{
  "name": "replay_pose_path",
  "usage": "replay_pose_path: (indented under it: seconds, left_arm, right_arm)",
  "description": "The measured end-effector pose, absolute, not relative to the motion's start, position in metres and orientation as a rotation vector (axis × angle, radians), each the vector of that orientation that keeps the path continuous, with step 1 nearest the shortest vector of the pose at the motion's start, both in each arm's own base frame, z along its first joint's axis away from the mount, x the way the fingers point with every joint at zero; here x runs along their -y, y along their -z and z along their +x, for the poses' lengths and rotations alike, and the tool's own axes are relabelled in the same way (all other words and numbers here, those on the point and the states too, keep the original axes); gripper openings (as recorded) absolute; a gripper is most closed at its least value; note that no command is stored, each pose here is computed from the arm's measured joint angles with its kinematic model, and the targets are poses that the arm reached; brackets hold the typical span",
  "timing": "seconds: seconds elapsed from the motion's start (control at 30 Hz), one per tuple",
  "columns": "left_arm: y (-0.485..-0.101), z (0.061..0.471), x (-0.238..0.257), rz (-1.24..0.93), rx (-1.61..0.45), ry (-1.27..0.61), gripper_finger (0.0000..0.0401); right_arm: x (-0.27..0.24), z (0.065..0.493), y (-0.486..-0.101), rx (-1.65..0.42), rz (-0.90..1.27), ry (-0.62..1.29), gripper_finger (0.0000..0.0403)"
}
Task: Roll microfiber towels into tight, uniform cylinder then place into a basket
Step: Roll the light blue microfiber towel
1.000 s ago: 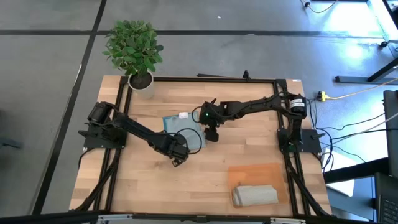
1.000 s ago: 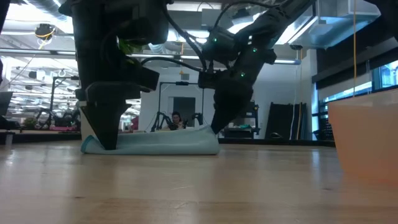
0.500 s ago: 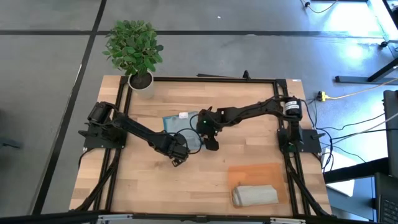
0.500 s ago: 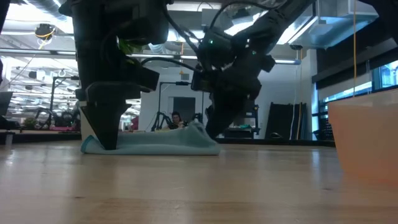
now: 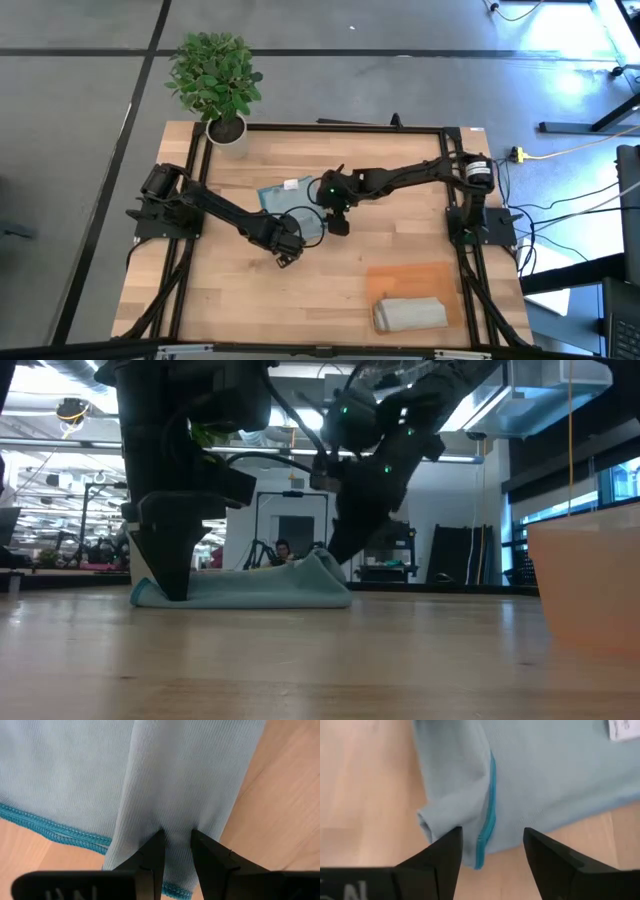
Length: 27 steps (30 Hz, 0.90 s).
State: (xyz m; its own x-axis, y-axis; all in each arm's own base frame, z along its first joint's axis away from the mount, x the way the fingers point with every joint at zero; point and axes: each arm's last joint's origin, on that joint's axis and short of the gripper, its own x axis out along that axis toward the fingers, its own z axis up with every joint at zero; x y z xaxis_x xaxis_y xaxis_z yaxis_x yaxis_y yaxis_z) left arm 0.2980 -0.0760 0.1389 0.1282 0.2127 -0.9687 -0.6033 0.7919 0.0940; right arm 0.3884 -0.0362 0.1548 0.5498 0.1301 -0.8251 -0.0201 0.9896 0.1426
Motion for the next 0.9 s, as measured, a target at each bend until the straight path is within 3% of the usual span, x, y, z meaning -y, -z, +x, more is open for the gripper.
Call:
replay_pose_path:
  seconds: [0.57, 0.77, 0.9]
  left_arm:
    - [-0.139, 0.298, 0.076, -0.358, -1.318, -0.613, 0.0089]
    - [-0.139, 0.298, 0.076, -0.358, -1.318, -0.612, 0.0089]
    - [-0.139, 0.298, 0.076, -0.358, -1.318, -0.613, 0.0089]
  right_arm:
    - [-0.016, 0.384, -0.169, -0.994, 0.063, -0.177, 0.0210]
    - [-0.030, 0.385, -0.173, -0.952, 0.136, -0.368, 0.0210]
    - [-0.035, 0.386, -0.174, -0.929, 0.076, -0.366, 0.0210]
